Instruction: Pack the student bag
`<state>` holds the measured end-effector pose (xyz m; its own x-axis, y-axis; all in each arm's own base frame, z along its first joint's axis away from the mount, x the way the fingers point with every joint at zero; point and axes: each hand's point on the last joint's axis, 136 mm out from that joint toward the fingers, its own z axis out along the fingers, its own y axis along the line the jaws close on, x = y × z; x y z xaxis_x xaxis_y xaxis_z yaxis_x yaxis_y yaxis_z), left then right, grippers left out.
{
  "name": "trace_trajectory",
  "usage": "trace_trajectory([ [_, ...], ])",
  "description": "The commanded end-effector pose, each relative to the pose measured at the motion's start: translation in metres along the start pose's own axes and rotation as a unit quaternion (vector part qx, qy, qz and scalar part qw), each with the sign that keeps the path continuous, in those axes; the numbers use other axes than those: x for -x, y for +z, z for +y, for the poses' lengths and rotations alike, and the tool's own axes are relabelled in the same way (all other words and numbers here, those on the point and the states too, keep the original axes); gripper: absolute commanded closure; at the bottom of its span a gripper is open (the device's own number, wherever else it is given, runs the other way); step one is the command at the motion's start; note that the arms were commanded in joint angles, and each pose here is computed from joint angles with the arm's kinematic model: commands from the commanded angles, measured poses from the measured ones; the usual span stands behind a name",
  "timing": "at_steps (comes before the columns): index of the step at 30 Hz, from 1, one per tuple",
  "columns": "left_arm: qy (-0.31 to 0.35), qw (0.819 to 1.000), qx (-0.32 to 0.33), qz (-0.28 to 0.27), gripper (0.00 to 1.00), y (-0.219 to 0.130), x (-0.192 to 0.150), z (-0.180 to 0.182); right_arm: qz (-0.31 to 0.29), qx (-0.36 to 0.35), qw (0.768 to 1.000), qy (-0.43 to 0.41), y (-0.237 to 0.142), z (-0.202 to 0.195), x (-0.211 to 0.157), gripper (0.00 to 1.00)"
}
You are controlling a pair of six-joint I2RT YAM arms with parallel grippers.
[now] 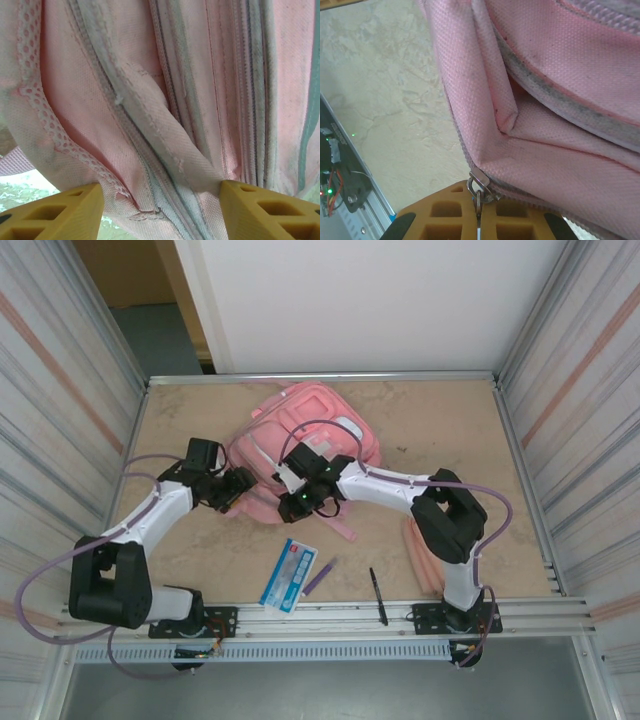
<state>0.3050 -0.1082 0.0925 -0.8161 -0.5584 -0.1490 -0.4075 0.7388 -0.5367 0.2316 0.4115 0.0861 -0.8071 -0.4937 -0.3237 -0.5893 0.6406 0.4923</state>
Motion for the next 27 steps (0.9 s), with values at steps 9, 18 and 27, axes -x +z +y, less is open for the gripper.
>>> trace_trajectory([
  [9, -0.025, 0.997, -0.001, -0.073, 0.35, -0.017, 0.018, -0.004, 0.010, 0.031, 0.999, -0.016, 0.016, 0.026, -0.010, 1.00],
  [18, -0.013, 0.998, 0.016, -0.058, 0.47, 0.007, 0.005, 0.000, 0.006, 0.032, 0.999, -0.020, 0.014, 0.029, -0.006, 1.00],
  [27, 0.024, 0.997, 0.025, -0.073, 0.91, -0.010, 0.012, 0.000, 0.001, -0.011, 1.000, 0.002, 0.009, -0.015, -0.013, 1.00],
])
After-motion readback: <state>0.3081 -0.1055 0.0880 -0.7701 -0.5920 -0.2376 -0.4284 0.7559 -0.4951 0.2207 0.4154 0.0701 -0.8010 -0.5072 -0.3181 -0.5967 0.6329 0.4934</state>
